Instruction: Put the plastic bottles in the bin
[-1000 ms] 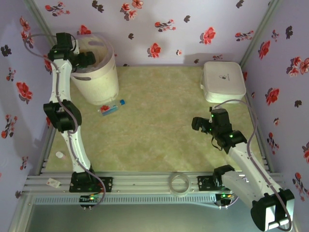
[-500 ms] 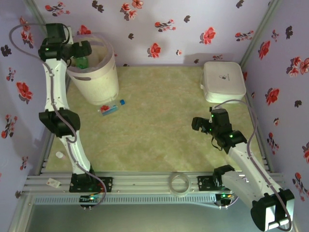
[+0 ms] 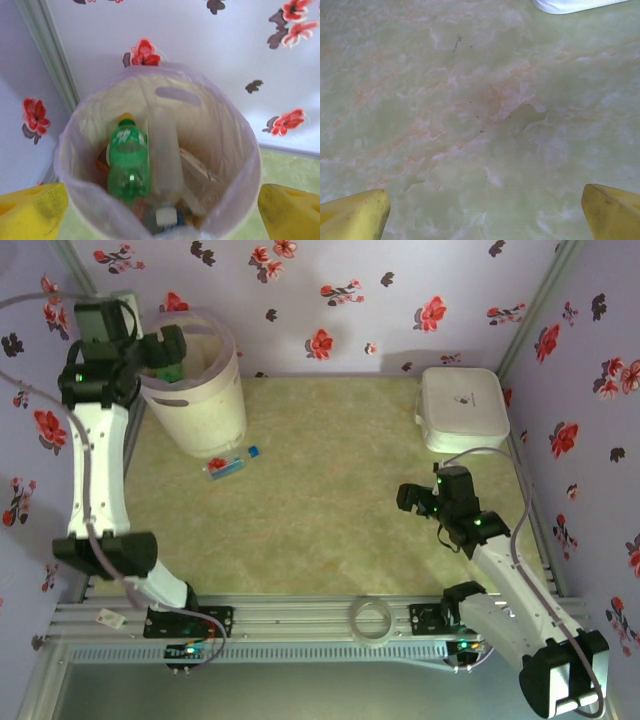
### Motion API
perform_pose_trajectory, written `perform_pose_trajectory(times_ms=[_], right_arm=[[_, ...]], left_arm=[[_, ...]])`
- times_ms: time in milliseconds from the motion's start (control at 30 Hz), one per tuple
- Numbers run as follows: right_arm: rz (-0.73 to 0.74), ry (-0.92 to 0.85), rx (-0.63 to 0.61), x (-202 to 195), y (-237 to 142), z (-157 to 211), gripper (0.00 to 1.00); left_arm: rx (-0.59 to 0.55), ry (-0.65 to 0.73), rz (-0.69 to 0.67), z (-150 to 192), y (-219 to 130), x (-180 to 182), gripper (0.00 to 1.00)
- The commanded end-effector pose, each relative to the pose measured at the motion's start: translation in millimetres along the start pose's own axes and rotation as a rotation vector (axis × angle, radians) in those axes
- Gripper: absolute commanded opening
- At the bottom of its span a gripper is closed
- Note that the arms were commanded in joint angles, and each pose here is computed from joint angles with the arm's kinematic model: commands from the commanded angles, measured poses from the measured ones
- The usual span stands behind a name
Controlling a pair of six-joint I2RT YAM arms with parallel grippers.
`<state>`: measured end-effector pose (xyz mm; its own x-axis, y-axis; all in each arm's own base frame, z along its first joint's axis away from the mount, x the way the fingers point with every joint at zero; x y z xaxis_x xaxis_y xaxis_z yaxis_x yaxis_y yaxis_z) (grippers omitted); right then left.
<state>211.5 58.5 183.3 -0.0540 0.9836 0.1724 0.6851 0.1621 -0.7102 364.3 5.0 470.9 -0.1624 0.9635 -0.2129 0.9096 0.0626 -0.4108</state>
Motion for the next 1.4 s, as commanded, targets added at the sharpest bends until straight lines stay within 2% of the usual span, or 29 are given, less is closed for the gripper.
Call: perform_pose_trajectory(times_ms=[0,67,133,267,333,467,633,767,867,967,1100,1367], right_arm=[[0.026,0.020,-0.035,-4.1,1.0,-2.2,0.99],[0.029,0.016,-0.035,-4.3,1.9,-2.0,0.99],[0.033,0.018,-0.037,-4.7,2.6,-2.9,0.99],[0.022,0.042,-0.064,-3.9,4.7,-5.1,0.98],[0.018,0.054,-0.075,-3.6,4.9,-5.5,0.97],[0.018,0.078,-0.092,-4.4,7.1,-4.9,0.97],[0.009,0.088,-0.098,-3.4,11.1,-6.5,0.96],[0.012,0.087,-0.092,-3.5,10.9,-6.2,0.96],[0.016,0.086,-0.089,-4.5,10.5,-4.6,0.96],[0.015,0.087,-0.083,-4.7,9.8,-3.8,0.96],[0.024,0.087,-0.082,-6.4,5.9,-2.5,0.97],[0.042,0.082,-0.095,-8.5,-0.9,-4.9,0.97]], left_arm=[[-0.134,-0.083,-0.045,6.0,-28.9,7.9,0.95],[-0.161,-0.137,-0.033,19.1,-44.4,10.3,0.92],[-0.142,-0.156,-0.017,38.1,-51.0,9.7,0.92],[-0.037,-0.170,0.000,85.7,-50.3,8.3,0.93],[-0.007,-0.213,-0.009,109.4,-52.8,15.2,0.93],[-0.034,-0.371,-0.013,153.0,-57.1,34.1,0.91],[0.134,-0.508,-0.011,213.8,-19.4,51.0,0.92],[0.148,-0.606,-0.073,249.9,12.2,74.9,0.87],[0.209,-0.615,-0.096,268.9,44.6,85.8,0.85],[0.251,-0.599,-0.095,280.9,75.8,87.4,0.86],[0.254,-0.575,-0.096,287.6,105.7,90.7,0.85],[0.319,-0.548,-0.099,305.8,130.9,89.7,0.84]])
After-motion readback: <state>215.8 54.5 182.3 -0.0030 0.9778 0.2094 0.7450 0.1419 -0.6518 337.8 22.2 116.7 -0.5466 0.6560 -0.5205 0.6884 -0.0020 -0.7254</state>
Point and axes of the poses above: each hand's point on the last joint's axis, 136 mm out from that joint toward the fingers, its own y axis out along the fingers, its own x axis along the line the jaws close on, z = x × y, the point moved 7 cm from there along -y, back along the fingers, and after that the axes turned 7 degrees about -y, right-handed, at the moved point
